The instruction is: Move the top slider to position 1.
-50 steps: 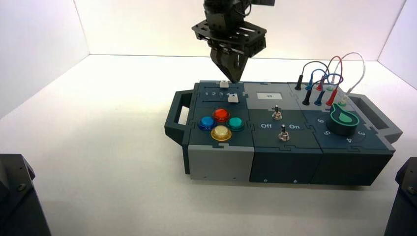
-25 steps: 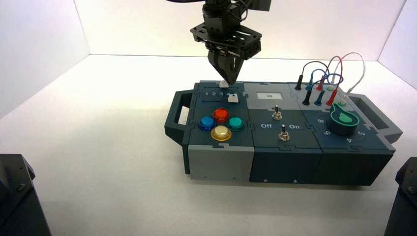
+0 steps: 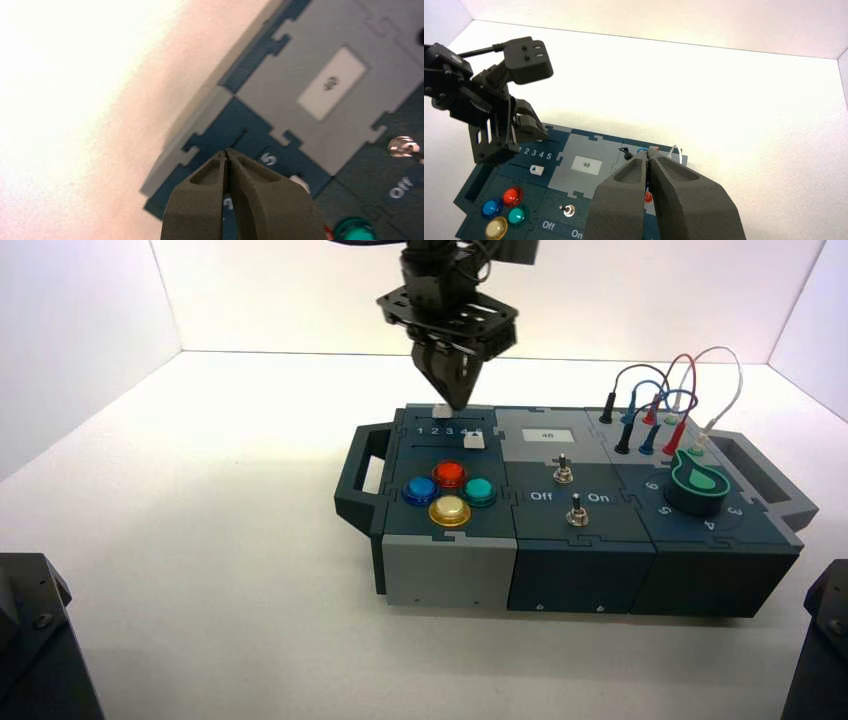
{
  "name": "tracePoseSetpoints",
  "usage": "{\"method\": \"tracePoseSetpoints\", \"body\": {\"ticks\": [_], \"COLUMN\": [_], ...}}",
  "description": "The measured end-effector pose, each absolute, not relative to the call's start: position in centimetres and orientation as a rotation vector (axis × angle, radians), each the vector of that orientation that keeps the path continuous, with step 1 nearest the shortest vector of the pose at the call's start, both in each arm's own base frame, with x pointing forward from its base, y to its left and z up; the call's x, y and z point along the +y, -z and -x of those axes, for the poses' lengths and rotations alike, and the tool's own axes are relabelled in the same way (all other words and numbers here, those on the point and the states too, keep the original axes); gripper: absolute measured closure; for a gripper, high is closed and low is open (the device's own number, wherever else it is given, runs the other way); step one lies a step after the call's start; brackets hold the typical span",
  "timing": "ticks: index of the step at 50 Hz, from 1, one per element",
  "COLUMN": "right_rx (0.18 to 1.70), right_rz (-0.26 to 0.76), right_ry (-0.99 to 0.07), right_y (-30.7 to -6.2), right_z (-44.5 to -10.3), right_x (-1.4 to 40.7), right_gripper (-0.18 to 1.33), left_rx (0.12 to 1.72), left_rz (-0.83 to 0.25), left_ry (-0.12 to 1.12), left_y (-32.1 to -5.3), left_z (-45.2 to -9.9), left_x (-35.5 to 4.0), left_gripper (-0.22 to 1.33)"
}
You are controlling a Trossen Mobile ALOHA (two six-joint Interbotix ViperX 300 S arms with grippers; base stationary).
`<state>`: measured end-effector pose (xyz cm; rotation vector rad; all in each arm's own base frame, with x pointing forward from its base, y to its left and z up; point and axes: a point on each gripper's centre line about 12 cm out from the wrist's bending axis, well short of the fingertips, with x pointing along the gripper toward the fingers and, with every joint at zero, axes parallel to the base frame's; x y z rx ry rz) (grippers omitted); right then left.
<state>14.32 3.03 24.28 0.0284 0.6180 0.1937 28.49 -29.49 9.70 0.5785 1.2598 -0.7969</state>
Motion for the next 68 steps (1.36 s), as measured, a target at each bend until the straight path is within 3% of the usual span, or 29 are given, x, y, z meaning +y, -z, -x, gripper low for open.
{"method": "tracePoseSetpoints", "body": {"ticks": [39,49,58,68], "right_rx": [0.619,0.621,0.620,0.620], "right_rz": [-0.027,-0.028,-0.025,-0.024], "right_ry": [-0.193,-0.195,-0.208,-0.211], "right_y": [-24.3,-24.2,-24.3,-24.3], "right_z": [-14.3,-14.3,-14.3,-14.2], "right_x": [3.0,3.0,3.2,3.3], "right_gripper": [1.29,1.29,1.29,1.29], "left_rx": [1.275,1.214,1.099,1.062], "left_rz": [-0.570,-0.556,-0.516,-0.501], "left_ry": [0.769,0.791,0.839,0.846], "left_y": [-9.4,-11.9,-16.1,-17.6], "left_z": [-28.6,-28.7,-27.8,-27.8], "left_x": [-27.8,-28.8,-31.1,-31.2], "left_gripper": [1.28,1.28,1.28,1.28]}}
